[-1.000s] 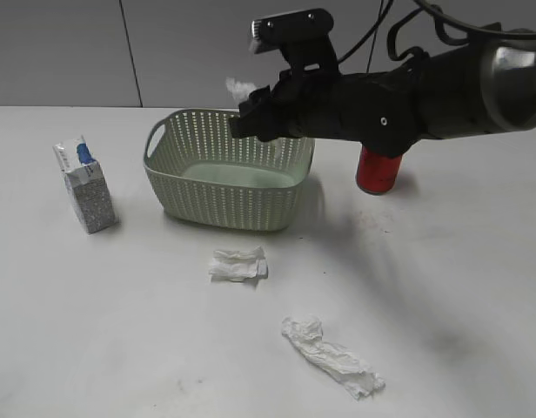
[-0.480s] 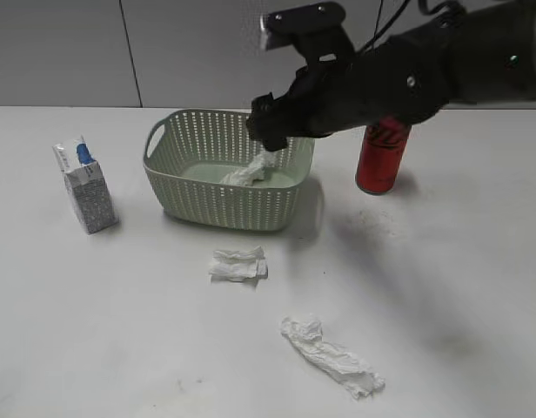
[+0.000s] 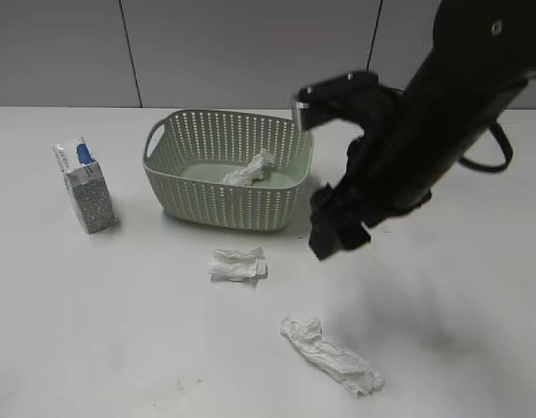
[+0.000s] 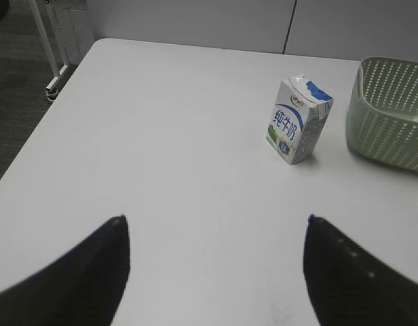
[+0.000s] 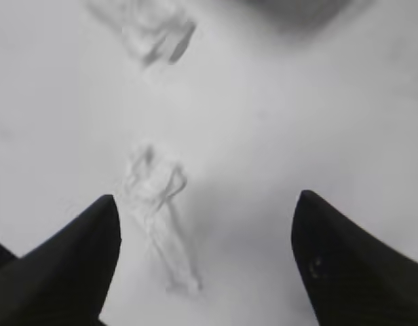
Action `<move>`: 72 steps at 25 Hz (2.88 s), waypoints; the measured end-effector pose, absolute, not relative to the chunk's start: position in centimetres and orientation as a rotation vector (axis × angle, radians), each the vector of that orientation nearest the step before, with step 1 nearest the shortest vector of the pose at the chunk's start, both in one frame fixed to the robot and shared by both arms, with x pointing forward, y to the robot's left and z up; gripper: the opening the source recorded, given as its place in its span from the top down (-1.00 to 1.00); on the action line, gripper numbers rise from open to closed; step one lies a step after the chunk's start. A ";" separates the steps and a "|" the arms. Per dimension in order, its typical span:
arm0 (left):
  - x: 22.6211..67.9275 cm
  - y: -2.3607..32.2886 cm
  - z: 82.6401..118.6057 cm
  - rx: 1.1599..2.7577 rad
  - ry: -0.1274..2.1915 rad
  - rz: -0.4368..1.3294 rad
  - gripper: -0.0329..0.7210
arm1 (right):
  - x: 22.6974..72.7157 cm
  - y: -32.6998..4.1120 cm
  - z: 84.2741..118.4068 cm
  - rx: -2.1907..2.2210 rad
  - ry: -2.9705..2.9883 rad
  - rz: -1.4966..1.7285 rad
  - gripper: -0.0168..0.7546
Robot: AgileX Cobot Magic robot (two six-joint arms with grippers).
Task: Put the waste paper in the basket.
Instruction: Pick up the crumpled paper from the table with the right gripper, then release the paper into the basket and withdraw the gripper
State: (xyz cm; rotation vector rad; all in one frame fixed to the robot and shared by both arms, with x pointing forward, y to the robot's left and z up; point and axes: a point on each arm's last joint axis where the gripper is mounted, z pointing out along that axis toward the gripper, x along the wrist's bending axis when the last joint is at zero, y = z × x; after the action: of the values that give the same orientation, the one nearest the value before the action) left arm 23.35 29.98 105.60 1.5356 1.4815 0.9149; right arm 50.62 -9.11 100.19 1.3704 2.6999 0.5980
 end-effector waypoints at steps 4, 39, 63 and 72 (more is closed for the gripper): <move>23.4 30.0 105.6 1.536 1.481 0.915 -0.65 | 47.4 -9.1 96.4 1.324 2.828 0.498 -0.57; 23.4 30.0 105.6 1.534 1.482 0.914 -0.65 | 44.2 -7.3 88.0 1.067 3.002 0.110 0.82; 23.4 30.0 105.6 1.534 1.482 0.914 -0.65 | 55.9 -1.2 104.7 0.911 2.246 1.176 0.97; 23.4 30.0 105.6 1.534 1.483 0.914 -0.65 | 59.8 -1.1 96.9 1.089 2.236 1.157 0.33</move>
State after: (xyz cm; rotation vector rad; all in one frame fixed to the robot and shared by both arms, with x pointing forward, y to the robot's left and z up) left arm 23.35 29.98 105.60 1.5342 1.4825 0.9140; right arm 59.79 -1.14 96.93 1.0888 2.2358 1.1565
